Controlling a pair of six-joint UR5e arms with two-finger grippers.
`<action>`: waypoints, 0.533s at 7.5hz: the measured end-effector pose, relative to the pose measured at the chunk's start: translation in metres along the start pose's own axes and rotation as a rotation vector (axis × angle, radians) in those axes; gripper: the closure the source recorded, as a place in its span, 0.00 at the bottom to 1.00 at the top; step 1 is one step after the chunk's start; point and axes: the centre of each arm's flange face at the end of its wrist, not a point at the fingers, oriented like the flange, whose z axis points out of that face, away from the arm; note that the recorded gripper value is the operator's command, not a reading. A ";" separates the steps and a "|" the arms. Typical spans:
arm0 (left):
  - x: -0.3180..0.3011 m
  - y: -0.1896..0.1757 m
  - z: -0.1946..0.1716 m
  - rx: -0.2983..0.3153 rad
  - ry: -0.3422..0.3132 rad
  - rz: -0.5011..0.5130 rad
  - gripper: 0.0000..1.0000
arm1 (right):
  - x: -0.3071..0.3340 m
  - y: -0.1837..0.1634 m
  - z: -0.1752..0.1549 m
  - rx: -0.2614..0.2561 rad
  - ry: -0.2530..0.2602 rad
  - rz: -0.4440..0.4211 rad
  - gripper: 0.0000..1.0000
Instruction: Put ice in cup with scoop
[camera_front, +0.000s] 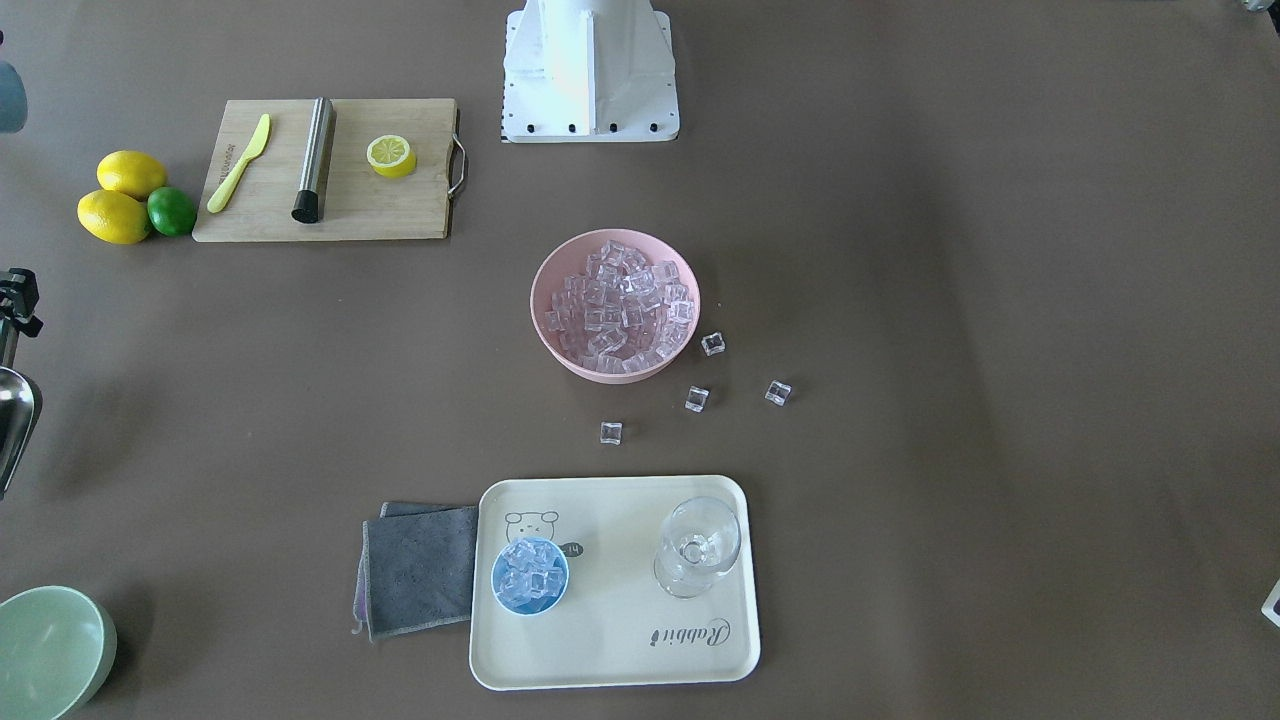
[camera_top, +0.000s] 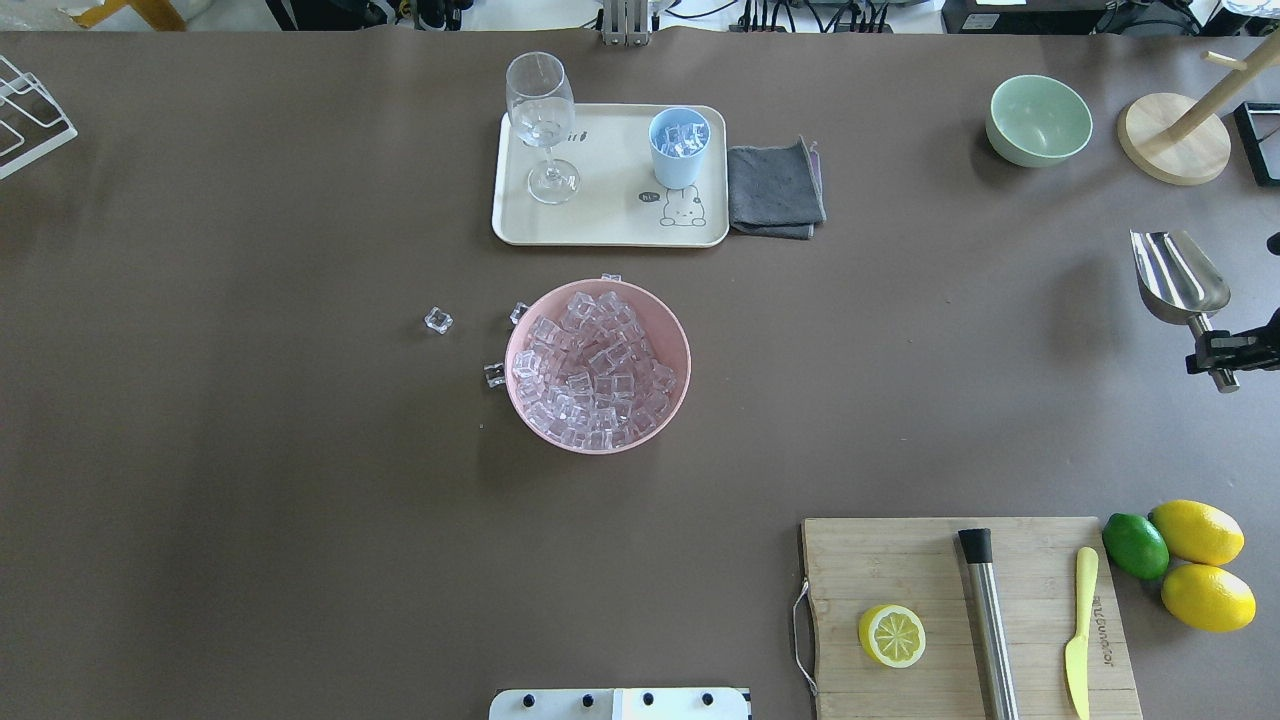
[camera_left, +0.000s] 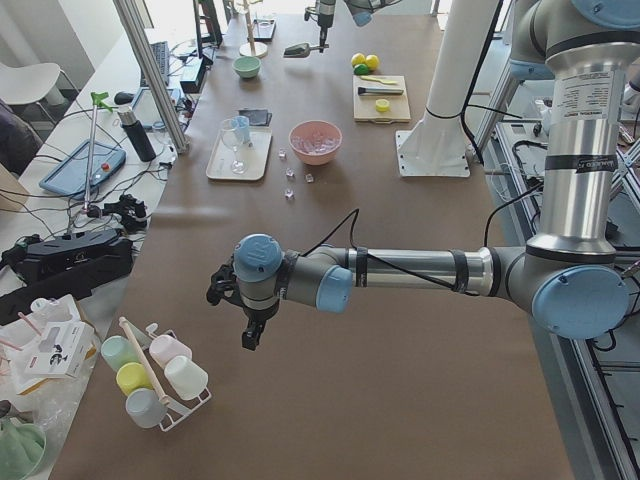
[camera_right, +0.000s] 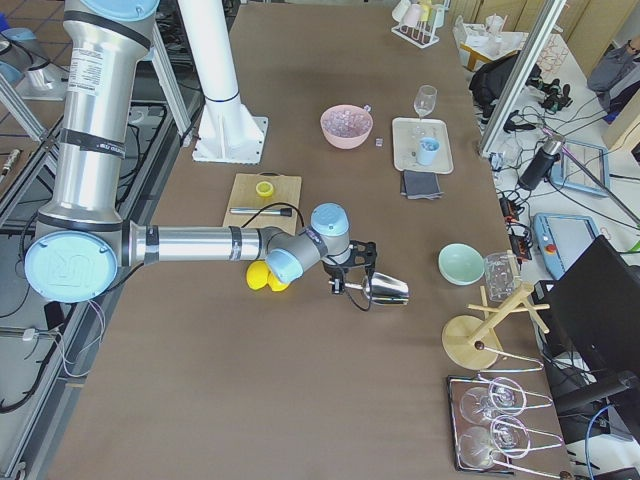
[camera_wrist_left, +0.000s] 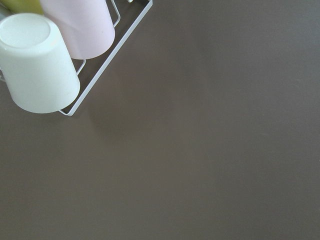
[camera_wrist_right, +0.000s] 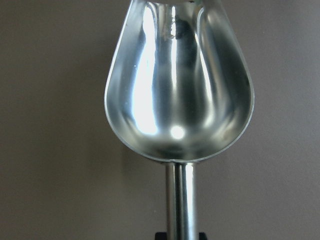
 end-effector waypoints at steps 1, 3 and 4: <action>0.003 -0.001 -0.004 -0.027 0.000 -0.029 0.00 | -0.001 0.001 0.000 -0.013 -0.012 0.000 0.29; 0.007 0.001 -0.008 -0.078 -0.002 -0.061 0.00 | -0.003 0.004 0.000 -0.041 -0.040 0.001 0.00; 0.006 0.002 -0.010 -0.085 -0.001 -0.033 0.00 | -0.004 0.005 -0.001 -0.047 -0.047 -0.003 0.00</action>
